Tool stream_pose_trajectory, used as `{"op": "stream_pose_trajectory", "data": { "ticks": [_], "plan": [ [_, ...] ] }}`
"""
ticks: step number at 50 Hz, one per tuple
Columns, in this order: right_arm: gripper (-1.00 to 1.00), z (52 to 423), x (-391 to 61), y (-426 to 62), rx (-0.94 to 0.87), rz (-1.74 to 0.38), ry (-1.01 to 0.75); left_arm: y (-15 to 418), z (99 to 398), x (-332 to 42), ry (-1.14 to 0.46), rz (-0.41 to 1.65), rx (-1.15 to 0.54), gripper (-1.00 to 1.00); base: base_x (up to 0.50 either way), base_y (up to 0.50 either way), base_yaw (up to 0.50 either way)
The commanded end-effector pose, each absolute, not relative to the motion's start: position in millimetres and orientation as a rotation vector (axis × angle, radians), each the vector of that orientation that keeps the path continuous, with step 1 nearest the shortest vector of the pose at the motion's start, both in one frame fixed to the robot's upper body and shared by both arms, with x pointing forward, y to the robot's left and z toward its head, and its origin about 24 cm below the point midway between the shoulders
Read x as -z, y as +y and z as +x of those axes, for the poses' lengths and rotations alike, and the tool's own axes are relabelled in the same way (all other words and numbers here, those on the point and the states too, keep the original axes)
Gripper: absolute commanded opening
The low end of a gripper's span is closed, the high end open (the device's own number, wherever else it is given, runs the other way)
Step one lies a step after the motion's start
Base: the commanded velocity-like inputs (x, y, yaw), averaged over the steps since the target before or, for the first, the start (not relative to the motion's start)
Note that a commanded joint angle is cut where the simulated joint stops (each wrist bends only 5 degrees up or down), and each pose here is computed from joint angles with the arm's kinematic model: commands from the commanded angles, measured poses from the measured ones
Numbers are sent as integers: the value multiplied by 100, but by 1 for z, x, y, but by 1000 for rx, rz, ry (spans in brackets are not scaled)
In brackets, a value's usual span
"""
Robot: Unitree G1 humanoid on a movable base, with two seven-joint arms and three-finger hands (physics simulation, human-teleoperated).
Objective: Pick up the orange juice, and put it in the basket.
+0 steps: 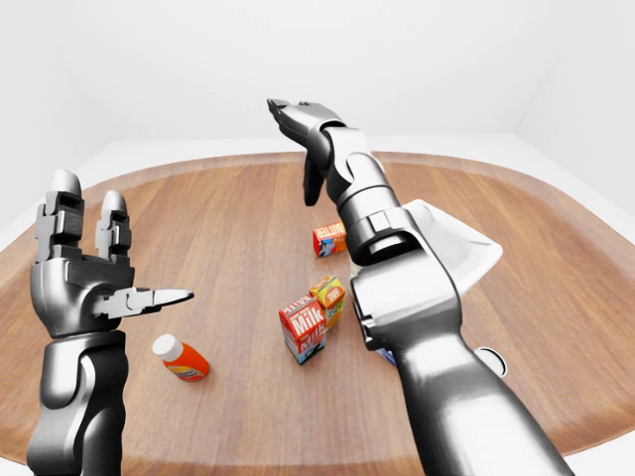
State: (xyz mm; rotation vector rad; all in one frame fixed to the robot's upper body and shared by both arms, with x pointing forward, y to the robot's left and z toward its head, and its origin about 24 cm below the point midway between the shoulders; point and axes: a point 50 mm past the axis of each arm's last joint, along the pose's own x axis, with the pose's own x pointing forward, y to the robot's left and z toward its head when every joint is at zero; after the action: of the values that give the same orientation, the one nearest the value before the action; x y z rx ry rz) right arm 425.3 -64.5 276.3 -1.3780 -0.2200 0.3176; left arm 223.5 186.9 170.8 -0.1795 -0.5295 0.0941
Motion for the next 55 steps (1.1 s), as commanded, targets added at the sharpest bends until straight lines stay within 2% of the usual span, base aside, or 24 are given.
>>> {"op": "stream_pose_trajectory", "data": {
  "ticks": [1,55],
  "plan": [
    [100,428,-256,-63,-360,-1469,-127,187,223,-171,-530,-181,-96,100,0,0,0],
    [100,425,-208,-64,-502,-1559,42,188,223,-171,-531,-185,-99,100,0,0,0]
  ]
}}
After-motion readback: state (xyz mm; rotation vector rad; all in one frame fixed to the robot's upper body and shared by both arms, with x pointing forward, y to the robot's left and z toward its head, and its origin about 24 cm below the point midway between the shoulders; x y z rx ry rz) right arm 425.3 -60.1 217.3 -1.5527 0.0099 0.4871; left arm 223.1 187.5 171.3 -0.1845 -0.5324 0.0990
